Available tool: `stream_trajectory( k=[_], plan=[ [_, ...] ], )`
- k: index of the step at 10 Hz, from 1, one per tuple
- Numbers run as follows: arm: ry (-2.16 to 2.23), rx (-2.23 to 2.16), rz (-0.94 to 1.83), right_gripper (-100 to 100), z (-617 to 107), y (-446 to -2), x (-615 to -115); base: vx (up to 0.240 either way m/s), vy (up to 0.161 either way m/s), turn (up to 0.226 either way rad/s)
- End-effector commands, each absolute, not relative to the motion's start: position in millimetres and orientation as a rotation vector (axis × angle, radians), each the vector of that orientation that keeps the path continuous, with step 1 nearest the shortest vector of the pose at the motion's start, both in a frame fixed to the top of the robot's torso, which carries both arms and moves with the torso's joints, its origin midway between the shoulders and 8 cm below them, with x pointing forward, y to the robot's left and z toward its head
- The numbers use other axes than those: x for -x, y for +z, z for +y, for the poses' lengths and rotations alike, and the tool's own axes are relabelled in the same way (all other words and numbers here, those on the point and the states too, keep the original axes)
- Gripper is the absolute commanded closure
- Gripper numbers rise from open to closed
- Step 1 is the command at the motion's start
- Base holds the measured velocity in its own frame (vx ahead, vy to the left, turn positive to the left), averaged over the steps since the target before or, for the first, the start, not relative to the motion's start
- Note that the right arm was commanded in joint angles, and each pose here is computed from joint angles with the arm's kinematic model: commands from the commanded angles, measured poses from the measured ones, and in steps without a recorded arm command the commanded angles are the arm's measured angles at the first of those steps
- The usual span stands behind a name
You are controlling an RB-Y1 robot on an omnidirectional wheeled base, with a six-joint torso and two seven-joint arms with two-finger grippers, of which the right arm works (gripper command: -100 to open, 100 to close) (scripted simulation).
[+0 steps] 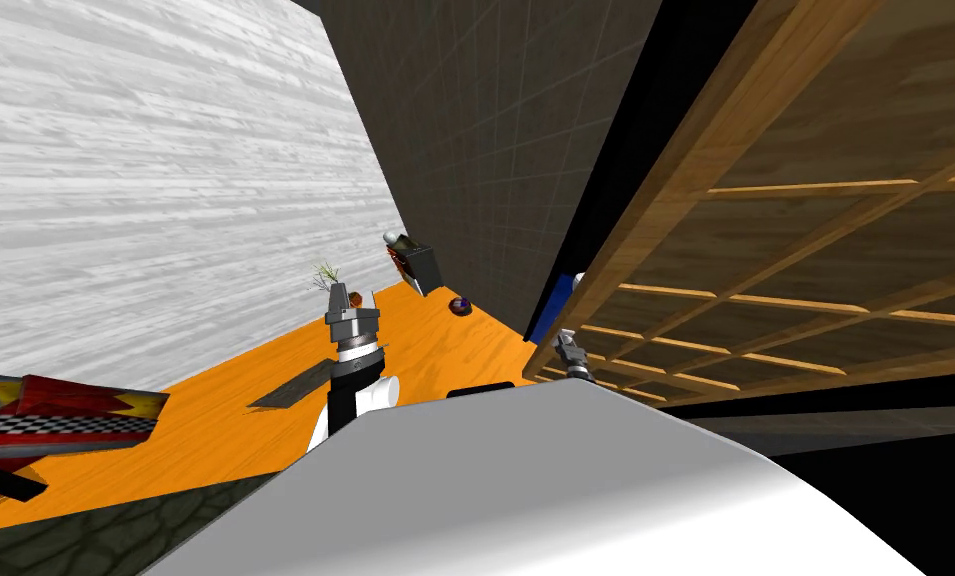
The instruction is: Pull the door open
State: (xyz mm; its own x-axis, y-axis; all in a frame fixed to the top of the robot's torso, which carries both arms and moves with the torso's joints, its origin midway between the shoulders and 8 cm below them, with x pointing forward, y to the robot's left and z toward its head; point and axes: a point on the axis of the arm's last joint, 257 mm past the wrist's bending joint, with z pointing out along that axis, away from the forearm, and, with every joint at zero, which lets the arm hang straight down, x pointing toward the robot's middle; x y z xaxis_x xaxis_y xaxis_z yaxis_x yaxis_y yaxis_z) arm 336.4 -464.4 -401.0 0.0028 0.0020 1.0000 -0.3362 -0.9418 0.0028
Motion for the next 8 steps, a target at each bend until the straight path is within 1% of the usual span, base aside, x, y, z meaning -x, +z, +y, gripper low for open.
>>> stream_trajectory(
  k=[1,2,4,8],
  plan=[
    [2.055,-2.055,-0.319,100,-456,-400,-334,-0.281,-0.021,0.079],
    [2.065,-2.065,-0.304,100,-452,-400,-334,-0.254,0.012,0.060],
    [2.070,-2.088,-0.279,100,-444,-403,-331,-0.134,0.006,0.037],
    [2.118,-2.123,-0.201,100,-427,-401,-326,-0.222,-0.031,0.058]
  ],
)
